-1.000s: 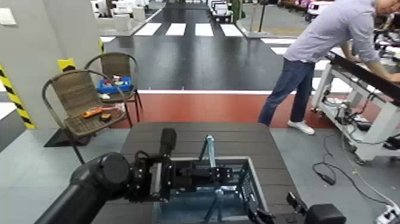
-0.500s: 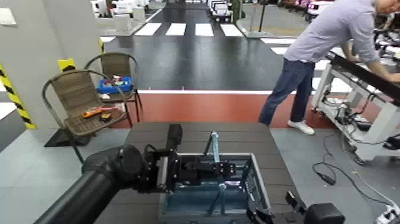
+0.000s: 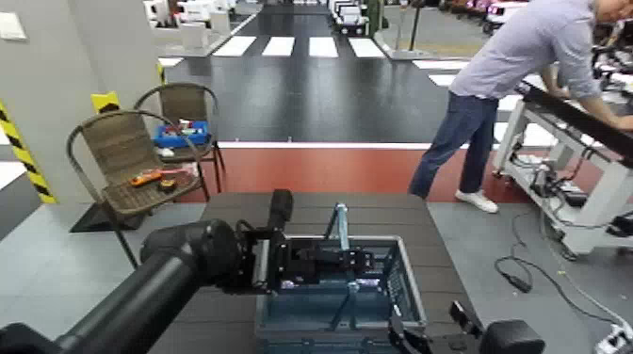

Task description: Place the crate on the table.

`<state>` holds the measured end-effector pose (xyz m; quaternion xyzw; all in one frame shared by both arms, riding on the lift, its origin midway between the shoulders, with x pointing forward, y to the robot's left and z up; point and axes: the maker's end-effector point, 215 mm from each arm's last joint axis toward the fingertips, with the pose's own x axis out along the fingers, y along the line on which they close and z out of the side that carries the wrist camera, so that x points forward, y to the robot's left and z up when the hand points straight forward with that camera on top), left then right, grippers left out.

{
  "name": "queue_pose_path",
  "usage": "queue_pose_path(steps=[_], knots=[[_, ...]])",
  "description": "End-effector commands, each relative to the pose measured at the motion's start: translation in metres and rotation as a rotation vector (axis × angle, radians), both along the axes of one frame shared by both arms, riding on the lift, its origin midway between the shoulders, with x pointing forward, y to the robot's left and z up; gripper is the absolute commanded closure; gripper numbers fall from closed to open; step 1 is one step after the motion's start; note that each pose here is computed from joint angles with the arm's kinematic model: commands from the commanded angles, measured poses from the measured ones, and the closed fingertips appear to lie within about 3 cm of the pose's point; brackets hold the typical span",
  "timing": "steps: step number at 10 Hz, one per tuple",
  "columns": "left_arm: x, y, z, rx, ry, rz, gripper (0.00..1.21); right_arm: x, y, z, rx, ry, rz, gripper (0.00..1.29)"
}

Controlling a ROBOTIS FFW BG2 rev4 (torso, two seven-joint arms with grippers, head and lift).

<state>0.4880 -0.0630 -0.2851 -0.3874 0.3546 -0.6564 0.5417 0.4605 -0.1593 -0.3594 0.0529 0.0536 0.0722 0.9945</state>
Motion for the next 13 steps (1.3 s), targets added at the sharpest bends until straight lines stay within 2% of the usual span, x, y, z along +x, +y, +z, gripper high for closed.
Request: queue_pose_path(steps=[1, 4, 6, 7, 10, 11, 12, 13], knots=[[0.005, 0.002, -0.013, 0.026, 0.020, 0.007, 1.20, 0.001, 0.000, 0.001, 0.003, -0.006, 0.001, 0.15], [0.009, 0.005, -0.021, 0.044, 0.031, 0.018, 1.20, 0.002, 0.001, 0.003, 0.008, -0.013, 0.005, 0.15], [0.006, 0.004, -0.026, 0.047, 0.041, 0.015, 1.11, 0.002, 0.000, 0.004, 0.009, -0.016, 0.004, 0.15], [0.007, 0.005, -0.029, 0.050, 0.048, 0.022, 0.97, 0.002, 0.000, 0.004, 0.009, -0.017, 0.003, 0.15], [0.008, 0.007, -0.033, 0.048, 0.059, 0.031, 0.94, 0.002, 0.000, 0.003, 0.012, -0.016, 0.004, 0.15], [0.007, 0.007, -0.032, 0.040, 0.060, 0.029, 0.88, 0.002, 0.000, 0.003, 0.012, -0.016, 0.004, 0.15], [0.008, 0.007, -0.031, 0.033, 0.057, 0.034, 0.64, 0.002, 0.000, 0.003, 0.012, -0.016, 0.004, 0.15], [0.011, 0.009, -0.029, 0.021, 0.049, 0.046, 0.34, 0.002, -0.001, 0.003, 0.013, -0.016, 0.001, 0.15]])
